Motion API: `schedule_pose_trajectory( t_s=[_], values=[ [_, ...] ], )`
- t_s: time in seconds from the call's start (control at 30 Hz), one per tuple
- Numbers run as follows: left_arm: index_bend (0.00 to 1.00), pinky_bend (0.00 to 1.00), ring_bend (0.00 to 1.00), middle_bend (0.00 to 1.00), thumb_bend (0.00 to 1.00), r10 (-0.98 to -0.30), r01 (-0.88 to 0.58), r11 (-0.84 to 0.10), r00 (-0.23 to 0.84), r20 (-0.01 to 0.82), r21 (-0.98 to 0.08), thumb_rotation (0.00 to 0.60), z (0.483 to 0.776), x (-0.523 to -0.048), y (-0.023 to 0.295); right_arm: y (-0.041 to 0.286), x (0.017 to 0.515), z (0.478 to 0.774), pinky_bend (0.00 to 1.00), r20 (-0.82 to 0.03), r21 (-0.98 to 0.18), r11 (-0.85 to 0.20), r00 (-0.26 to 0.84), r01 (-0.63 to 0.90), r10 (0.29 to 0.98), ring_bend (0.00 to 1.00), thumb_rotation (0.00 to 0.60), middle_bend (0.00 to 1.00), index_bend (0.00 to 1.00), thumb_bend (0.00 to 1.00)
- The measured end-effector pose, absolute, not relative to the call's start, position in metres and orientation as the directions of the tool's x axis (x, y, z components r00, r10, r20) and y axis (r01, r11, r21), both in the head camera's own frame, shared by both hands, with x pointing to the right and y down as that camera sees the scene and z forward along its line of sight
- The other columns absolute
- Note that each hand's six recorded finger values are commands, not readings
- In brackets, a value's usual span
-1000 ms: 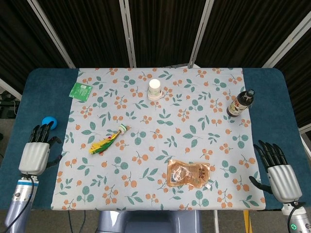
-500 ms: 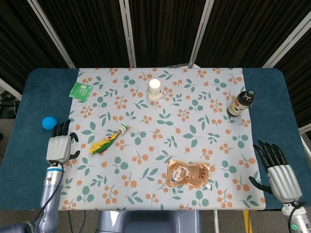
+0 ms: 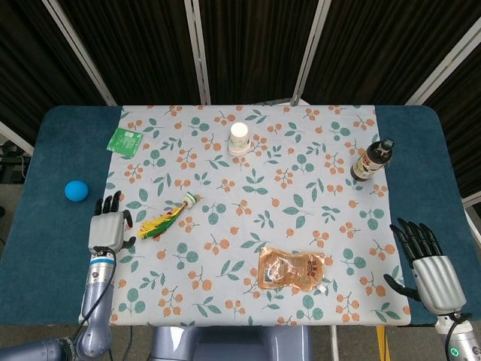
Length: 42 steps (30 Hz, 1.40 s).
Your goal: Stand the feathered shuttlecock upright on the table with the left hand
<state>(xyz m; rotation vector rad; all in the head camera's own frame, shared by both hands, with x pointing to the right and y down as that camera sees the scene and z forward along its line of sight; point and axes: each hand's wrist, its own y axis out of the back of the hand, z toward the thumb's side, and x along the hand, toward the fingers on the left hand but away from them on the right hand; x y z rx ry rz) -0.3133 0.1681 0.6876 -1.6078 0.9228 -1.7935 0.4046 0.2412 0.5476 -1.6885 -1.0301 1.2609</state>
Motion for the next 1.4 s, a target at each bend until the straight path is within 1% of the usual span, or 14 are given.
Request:
schedule_pose_trajectory(
  t_s=[0.27, 0.4, 0.5, 1.03, 1.27, 1.4],
  values=[
    [0.55, 0.00, 0.00, 0.00, 0.26, -0.767, -0.032, -0.627, -0.150, 0.624, -0.779, 0.600, 0.699, -0.312, 0.170, 0.241, 0.405, 0.548, 0.00, -0.344, -0.915, -0.373, 0.181, 0.155, 0.921, 0.00, 0.600, 0.00, 0.06, 0.10],
    [0.55, 0.00, 0.00, 0.00, 0.32, -0.762, -0.033, -0.633, -0.150, 0.630, -0.774, 0.600, 0.704, -0.307, 0.170, 0.241, 0.404, 0.548, 0.00, -0.345, -0.914, -0.374, 0.183, 0.155, 0.921, 0.00, 0.600, 0.00, 0.06, 0.10],
    [0.55, 0.00, 0.00, 0.00, 0.35, -0.756, -0.032, -0.640, -0.148, 0.637, -0.768, 0.600, 0.707, -0.305, 0.171, 0.241, 0.404, 0.548, 0.00, -0.345, -0.914, -0.374, 0.183, 0.157, 0.921, 0.00, 0.600, 0.00, 0.06, 0.10],
    [0.52, 0.00, 0.00, 0.00, 0.35, -0.751, -0.031, -0.647, -0.146, 0.644, -0.762, 0.600, 0.711, -0.299, 0.171, 0.241, 0.404, 0.548, 0.00, -0.347, -0.913, -0.376, 0.185, 0.159, 0.920, 0.00, 0.600, 0.00, 0.06, 0.10],
    [0.51, 0.00, 0.00, 0.00, 0.31, -0.753, -0.038, -0.645, -0.140, 0.643, -0.763, 0.600, 0.709, -0.297, 0.171, 0.241, 0.404, 0.548, 0.00, -0.346, -0.913, -0.375, 0.184, 0.159, 0.920, 0.00, 0.600, 0.00, 0.06, 0.11],
    [0.51, 0.00, 0.00, 0.00, 0.31, -0.757, -0.046, -0.639, -0.142, 0.638, -0.768, 0.600, 0.706, -0.298, 0.170, 0.241, 0.404, 0.548, 0.00, -0.347, -0.913, -0.376, 0.184, 0.159, 0.920, 0.00, 0.600, 0.00, 0.06, 0.10]
  ],
)
